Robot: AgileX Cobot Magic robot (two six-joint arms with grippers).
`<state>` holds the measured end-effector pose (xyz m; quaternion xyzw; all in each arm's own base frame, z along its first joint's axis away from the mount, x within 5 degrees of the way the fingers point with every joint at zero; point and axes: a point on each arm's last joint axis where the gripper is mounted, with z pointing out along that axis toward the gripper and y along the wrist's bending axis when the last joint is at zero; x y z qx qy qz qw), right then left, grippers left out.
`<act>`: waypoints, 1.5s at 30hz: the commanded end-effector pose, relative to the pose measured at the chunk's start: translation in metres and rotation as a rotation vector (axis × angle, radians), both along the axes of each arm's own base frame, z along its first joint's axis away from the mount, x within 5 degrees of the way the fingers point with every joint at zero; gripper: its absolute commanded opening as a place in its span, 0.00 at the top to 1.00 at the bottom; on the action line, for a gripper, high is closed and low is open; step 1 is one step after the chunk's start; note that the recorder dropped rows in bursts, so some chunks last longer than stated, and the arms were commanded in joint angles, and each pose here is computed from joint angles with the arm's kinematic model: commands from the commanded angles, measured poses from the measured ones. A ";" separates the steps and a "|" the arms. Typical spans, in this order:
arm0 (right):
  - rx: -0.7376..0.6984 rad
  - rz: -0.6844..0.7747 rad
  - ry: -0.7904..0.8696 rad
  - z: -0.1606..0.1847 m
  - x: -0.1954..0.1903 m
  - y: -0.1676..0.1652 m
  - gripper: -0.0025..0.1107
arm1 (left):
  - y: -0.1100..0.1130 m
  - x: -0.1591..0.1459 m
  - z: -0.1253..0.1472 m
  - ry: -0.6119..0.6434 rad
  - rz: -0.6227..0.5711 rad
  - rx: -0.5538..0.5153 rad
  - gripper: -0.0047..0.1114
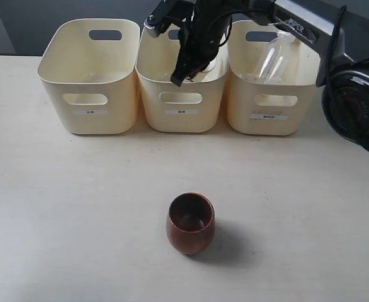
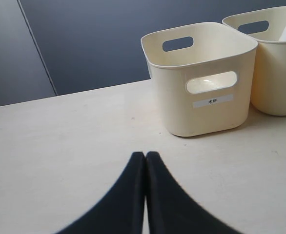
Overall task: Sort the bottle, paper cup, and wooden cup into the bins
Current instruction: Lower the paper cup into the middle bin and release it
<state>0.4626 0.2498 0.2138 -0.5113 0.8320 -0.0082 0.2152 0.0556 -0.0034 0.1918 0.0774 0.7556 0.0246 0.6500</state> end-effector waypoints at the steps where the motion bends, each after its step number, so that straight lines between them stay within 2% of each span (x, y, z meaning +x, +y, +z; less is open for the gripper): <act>1: 0.001 0.013 -0.017 -0.008 0.005 0.001 0.98 | 0.000 0.000 0.000 -0.002 -0.003 -0.003 0.96; 8: 0.032 0.011 -0.010 -0.008 0.005 0.003 0.98 | 0.000 0.000 0.000 -0.002 -0.003 -0.003 0.96; 10: 0.055 0.010 0.002 -0.008 0.004 0.005 0.92 | 0.000 0.000 0.000 -0.002 -0.003 -0.003 0.96; 12: 0.065 0.009 0.008 -0.008 0.003 0.006 0.81 | 0.000 0.000 0.000 -0.002 -0.003 -0.003 0.96; 14: 0.065 0.009 0.008 -0.008 0.003 0.006 0.78 | 0.000 0.000 0.000 -0.002 -0.003 -0.003 0.96; 33: 0.083 -0.005 0.016 -0.007 0.003 0.007 0.78 | 0.000 0.000 0.000 -0.002 -0.003 -0.003 0.96; 36: 0.080 -0.004 0.005 0.005 0.000 0.004 0.78 | 0.000 0.000 0.000 -0.002 -0.003 -0.003 0.96; 45: 0.106 -0.031 -0.003 0.081 -0.029 -0.010 0.78 | 0.000 0.000 0.000 -0.002 -0.003 -0.003 0.96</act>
